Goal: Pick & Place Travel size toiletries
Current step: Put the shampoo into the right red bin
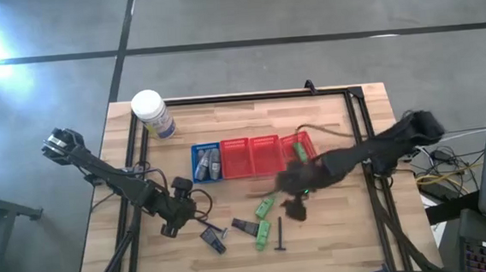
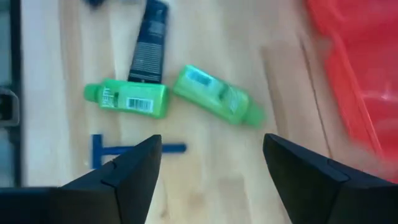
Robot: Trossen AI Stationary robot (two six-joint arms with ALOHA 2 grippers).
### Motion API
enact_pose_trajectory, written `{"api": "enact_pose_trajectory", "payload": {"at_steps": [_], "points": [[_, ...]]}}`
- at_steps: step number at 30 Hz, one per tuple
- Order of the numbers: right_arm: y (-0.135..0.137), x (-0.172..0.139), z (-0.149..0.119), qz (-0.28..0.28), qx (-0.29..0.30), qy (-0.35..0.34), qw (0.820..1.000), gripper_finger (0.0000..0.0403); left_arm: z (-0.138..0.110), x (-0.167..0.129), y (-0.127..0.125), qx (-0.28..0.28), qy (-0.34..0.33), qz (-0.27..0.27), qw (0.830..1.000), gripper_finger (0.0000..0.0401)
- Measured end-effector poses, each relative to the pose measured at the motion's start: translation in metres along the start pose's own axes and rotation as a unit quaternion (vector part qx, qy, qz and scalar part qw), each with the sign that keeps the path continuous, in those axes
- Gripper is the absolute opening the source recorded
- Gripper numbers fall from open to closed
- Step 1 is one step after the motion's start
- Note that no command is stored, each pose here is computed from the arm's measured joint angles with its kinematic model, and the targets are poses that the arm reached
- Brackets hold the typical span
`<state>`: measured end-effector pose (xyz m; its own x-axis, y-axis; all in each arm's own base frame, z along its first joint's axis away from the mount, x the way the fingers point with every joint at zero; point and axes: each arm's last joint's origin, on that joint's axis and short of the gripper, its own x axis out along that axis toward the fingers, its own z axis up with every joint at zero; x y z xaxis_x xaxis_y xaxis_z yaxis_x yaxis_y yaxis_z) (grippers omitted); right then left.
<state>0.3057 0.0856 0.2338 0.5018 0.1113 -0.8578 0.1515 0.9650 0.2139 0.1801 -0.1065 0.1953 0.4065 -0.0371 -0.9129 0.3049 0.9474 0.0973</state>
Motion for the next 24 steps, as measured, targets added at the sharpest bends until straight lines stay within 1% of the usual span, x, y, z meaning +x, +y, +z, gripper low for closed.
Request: {"api": "enact_pose_trajectory", "payload": {"at_steps": [2, 5, 7, 9, 11, 12, 13, 15, 21, 23, 24], "points": [[0.01, 0.018, 0.013, -0.005, -0.074, 0.017, 0.997, 0.0267, 0.0, 0.0, 0.0, 0.0, 0.0, 0.0, 1.0, 0.0275], [0.02, 0.041, 0.03, -0.017, -0.183, 0.063, 0.981, 0.0261, 0.0, 0.0, 0.0, 0.0, 0.0, 0.0, 1.0, 0.0275], [0.023, 0.054, 0.036, -0.031, -0.25, 0.109, 0.962, 0.0261, 0.0, 0.0, 0.0, 0.0, 0.0, -0.001, 1.0, 0.0275], [0.024, 0.068, 0.037, -0.036, -0.308, 0.151, 0.938, 0.0265, 0.0, 0.0, 0.0, 0.0, 0.0, -0.001, 1.0, 0.0275], [0.025, 0.08, 0.038, -0.031, -0.356, 0.17, 0.918, 0.0273, 0.0, 0.0, 0.0, 0.0, 0.0, -0.002, 1.0, 0.0275], [0.026, 0.084, 0.039, -0.027, -0.374, 0.171, 0.911, 0.0277, 0.0, 0.0, 0.0, 0.0, 0.0, -0.002, 1.0, 0.0275], [0.027, 0.088, 0.04, -0.024, -0.388, 0.17, 0.905, 0.0282, 0.0, 0.0, 0.0, 0.0, 0.0, -0.002, 1.0, 0.0275], [0.028, 0.095, 0.042, -0.021, -0.404, 0.163, 0.9, 0.0292, 0.0, 0.0, 0.0, -0.004, 0.0, -0.002, 1.0, 0.0275], [0.019, 0.115, 0.037, -0.017, -0.433, 0.184, 0.882, 0.0315, 0.0, 0.0, 0.0, -0.02, 0.0, -0.001, 1.0, 0.0275], [0.015, 0.121, 0.036, -0.015, -0.432, 0.191, 0.881, 0.0316, 0.0, 0.0, 0.0, -0.022, 0.0, -0.001, 1.0, 0.0275], [0.012, 0.123, 0.036, -0.015, -0.424, 0.196, 0.884, 0.0315, 0.0, 0.0, 0.0, -0.022, 0.0, -0.001, 1.0, 0.0275]]}}
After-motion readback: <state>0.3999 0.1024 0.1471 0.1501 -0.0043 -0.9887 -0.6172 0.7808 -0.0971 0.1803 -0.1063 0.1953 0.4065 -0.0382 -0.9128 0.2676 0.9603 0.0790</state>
